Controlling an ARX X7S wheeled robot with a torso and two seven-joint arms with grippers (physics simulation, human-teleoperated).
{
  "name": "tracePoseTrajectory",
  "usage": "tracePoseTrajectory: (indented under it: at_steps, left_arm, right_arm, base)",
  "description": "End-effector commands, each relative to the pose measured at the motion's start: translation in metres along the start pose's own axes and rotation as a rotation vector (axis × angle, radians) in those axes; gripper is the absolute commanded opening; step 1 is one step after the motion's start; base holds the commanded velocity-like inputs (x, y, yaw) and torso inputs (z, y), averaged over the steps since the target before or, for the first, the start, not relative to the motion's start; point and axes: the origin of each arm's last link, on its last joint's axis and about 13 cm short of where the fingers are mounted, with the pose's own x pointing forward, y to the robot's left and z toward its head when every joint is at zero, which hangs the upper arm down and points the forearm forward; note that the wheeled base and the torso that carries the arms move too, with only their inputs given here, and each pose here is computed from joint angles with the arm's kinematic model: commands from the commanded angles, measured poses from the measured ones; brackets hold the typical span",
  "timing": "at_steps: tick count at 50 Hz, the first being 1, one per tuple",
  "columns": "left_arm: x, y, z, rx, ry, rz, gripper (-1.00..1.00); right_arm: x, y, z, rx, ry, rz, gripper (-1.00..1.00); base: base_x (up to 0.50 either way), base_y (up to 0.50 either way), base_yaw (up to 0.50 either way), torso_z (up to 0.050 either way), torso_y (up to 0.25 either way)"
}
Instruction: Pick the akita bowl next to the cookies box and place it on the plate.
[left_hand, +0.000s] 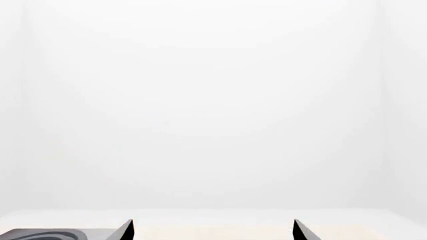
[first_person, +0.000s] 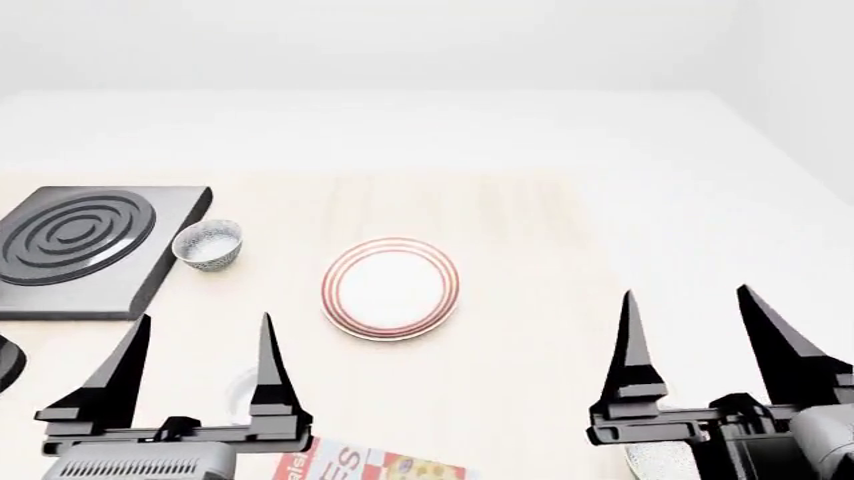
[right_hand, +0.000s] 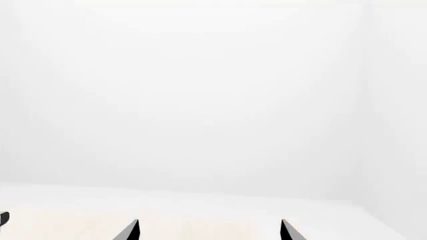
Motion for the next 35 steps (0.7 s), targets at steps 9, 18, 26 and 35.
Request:
tracePoseTrajectory:
  at_steps: [9,18,26,35]
  left_arm:
    - [0.002,0.001,-0.003,0.007,0.002,0.007,1.00]
    - [0.001,0.001,-0.001,0.007,0.002,0.009,1.00]
    - [0.002,0.001,-0.002,0.010,0.006,0.008,1.00]
    - [0.003,0.001,-0.005,0.010,0.014,0.009,1.00]
  right_arm:
    - [0.015,-0.065,0.063,-0.003,0.468,0.038,1.00]
    - [0.033,-0.085,0.070,-0.008,0.839,0.133,1.00]
    - [0.028,-0.102,0.089,-0.097,1.105,0.269,1.00]
    - [0.027,-0.114,0.058,-0.090,1.394,0.264,1.00]
  base:
    - [0.00,0.00,0.00,0.000,0.000]
    - [0.00,0.00,0.00,0.000,0.000]
    - [0.00,0.00,0.00,0.000,0.000]
    - [0.00,0.00,0.00,0.000,0.000]
